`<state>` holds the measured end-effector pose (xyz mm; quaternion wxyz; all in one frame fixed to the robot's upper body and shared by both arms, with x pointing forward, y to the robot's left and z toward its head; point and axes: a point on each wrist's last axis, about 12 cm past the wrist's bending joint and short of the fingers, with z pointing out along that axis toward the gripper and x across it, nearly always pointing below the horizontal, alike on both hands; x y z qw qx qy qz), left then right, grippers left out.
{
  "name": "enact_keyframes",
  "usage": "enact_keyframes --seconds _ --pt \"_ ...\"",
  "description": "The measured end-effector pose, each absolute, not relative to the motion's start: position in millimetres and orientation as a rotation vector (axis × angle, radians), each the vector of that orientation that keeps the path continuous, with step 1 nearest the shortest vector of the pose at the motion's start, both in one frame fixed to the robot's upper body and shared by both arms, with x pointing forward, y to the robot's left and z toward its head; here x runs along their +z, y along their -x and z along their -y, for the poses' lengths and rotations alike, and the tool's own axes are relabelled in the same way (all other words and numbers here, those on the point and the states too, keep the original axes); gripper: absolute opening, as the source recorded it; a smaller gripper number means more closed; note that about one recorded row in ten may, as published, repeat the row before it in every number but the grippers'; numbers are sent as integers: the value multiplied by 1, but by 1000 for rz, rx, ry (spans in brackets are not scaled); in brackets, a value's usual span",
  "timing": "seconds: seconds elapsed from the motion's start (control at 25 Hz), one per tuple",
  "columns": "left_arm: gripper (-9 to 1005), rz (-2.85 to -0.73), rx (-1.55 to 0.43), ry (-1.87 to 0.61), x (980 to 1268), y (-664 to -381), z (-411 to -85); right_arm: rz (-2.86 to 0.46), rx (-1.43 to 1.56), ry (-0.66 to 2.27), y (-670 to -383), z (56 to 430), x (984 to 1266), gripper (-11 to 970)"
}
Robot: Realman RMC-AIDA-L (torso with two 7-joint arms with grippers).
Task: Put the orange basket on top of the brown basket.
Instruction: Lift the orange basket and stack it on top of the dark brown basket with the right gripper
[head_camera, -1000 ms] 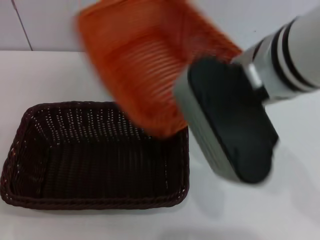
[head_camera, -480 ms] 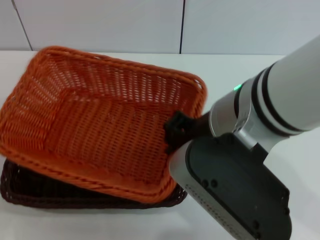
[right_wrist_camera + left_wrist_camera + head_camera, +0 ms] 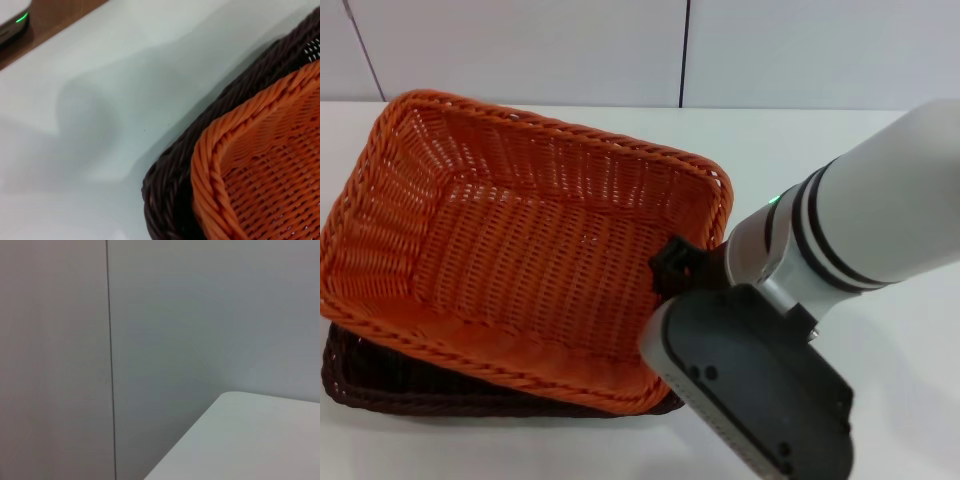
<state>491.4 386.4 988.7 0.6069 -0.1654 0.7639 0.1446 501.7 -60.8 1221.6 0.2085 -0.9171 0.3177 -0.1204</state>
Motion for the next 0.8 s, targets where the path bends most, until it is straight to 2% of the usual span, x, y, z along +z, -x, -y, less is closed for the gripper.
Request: enact_keyframes --seconds 0.28,0.4,0.72,0.8 --pt "801 -1774 329 385 988 -492 -386 -1036 -426 2536 -491 54 1202 140" --pt "801 -1794 322 385 987 -495 -385 -1036 -425 2519 -481 53 1203 175" --pt "801 -1804 315 380 988 -499 -385 -970 -338 2470 -450 54 1226 267" --pt "801 -1804 315 380 988 -500 -385 -964 -317 2482 -445 53 1225 361"
